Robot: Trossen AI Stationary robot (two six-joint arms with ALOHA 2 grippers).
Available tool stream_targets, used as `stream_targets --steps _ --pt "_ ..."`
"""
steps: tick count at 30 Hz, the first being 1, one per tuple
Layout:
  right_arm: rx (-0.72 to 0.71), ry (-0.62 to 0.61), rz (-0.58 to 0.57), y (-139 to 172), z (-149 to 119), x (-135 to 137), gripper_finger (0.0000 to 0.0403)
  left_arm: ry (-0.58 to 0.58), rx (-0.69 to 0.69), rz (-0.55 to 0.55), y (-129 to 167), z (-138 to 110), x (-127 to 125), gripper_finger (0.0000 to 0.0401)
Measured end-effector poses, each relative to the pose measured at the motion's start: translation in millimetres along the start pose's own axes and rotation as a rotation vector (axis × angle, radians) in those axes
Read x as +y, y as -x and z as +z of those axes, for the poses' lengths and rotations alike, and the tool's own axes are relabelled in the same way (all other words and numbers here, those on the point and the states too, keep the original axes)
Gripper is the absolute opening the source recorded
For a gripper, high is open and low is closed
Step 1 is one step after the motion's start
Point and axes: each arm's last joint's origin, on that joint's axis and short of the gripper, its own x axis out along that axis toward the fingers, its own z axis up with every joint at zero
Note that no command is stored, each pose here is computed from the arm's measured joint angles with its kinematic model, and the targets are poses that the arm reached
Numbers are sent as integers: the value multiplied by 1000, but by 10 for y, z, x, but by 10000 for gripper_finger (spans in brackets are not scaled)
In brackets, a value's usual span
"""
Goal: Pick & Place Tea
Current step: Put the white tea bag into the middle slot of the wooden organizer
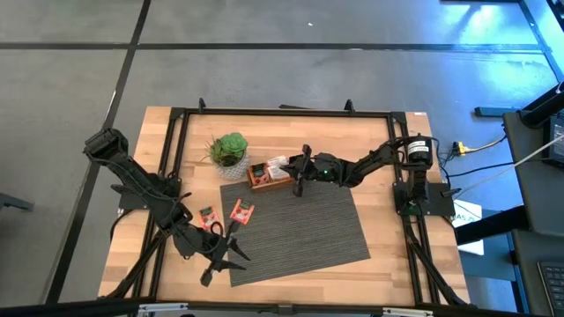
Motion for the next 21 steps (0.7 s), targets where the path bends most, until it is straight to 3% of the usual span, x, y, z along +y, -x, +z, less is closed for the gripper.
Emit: stream_targets --steps 11,15,21 --pt "25 49 6 0 -24 4 13 0 1 0 0 -1 0 115" --pt "21 76 -8 0 -19 1 50 0 1 0 0 -1 0 114" --pt "9 63 -157 39 81 -38 113 8 1 0 -1 -2 0 112"
